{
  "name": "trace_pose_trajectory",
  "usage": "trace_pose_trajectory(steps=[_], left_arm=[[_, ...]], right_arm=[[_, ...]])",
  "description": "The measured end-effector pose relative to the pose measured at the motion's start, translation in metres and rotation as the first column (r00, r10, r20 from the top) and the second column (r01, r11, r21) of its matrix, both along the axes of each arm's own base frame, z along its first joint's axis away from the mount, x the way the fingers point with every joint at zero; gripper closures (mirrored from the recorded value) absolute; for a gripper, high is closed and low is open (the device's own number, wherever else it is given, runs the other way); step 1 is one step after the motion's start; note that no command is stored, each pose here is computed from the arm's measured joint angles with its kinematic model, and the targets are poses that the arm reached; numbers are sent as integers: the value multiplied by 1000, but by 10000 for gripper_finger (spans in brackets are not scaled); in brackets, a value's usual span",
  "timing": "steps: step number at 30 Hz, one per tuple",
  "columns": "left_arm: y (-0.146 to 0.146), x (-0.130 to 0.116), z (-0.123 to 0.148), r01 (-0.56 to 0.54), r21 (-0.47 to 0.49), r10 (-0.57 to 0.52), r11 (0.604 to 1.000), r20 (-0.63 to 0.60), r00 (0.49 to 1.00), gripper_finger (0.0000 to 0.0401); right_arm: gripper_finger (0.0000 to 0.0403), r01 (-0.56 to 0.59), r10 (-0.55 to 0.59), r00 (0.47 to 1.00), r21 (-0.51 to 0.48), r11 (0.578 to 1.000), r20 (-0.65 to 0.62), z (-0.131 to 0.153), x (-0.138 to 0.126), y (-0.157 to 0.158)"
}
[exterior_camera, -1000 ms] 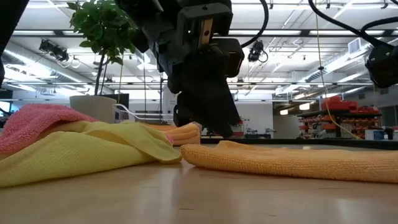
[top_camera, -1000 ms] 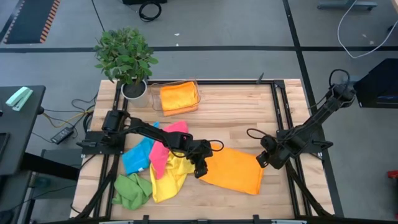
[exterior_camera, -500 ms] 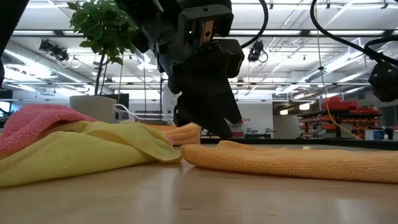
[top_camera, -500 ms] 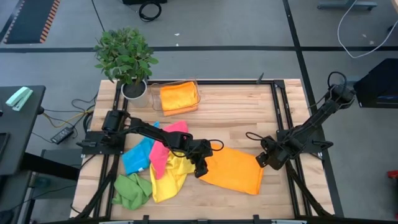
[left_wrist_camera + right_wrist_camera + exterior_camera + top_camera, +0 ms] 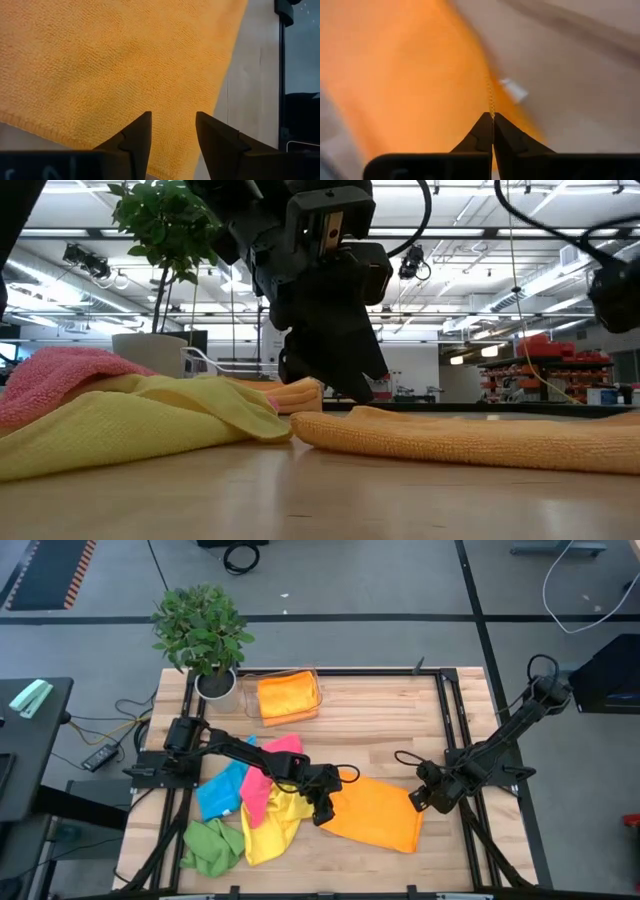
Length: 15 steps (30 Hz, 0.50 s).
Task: Fold microfiber towels
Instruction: Fold the orange microfiber cloth
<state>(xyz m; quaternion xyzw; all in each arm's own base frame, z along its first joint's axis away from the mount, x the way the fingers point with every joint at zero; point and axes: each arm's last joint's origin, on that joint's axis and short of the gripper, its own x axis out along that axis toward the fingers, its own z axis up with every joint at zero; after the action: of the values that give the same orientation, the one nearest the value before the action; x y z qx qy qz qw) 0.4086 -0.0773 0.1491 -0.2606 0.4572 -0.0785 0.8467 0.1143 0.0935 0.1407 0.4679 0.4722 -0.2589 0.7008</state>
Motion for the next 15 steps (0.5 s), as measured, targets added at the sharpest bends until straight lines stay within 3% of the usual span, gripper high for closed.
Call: trace_pose_trajectory(steps=[10, 15], left_arm=[[0, 0, 0, 27, 22, -27, 999, 14, 1000, 250], [0, 0, 0, 31, 25, -31, 999, 16, 999, 247]], right_arm=[[396, -23, 10, 996, 152, 988, 86, 51, 20, 20], [396, -5, 12, 999, 130, 992, -52, 49, 11, 15]])
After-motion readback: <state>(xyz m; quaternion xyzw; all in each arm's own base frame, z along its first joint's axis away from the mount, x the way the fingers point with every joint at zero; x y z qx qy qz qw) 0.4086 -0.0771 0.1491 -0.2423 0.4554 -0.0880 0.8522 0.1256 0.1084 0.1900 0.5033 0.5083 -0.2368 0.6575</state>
